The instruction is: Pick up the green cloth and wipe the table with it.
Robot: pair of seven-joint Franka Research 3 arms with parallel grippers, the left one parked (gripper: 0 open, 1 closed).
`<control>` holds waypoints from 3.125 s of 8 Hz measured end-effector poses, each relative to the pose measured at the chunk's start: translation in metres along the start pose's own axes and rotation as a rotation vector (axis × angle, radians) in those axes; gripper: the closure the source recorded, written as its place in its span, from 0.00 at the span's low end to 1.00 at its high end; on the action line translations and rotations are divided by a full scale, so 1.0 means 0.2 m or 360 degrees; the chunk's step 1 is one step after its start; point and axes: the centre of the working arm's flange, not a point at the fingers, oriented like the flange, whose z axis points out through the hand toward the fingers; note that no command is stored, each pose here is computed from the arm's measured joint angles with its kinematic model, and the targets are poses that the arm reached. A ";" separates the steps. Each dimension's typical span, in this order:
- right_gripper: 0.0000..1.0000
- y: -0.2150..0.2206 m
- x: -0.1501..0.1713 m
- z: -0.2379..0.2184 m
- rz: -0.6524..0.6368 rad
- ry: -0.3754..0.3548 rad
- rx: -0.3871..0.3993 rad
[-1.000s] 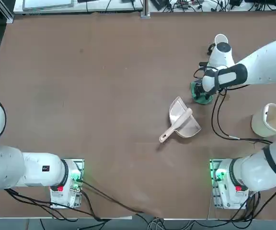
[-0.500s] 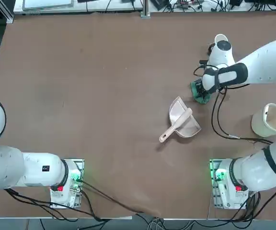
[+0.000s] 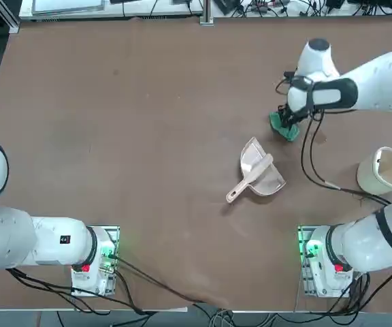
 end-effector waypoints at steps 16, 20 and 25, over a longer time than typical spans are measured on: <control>0.95 0.81 0.23 0.21 -0.0322 -0.0146 -0.0195; 0.95 0.49 0.20 0.35 -0.0179 -0.0106 0.0011; 0.95 0.11 0.14 0.30 -0.0114 -0.0072 0.0162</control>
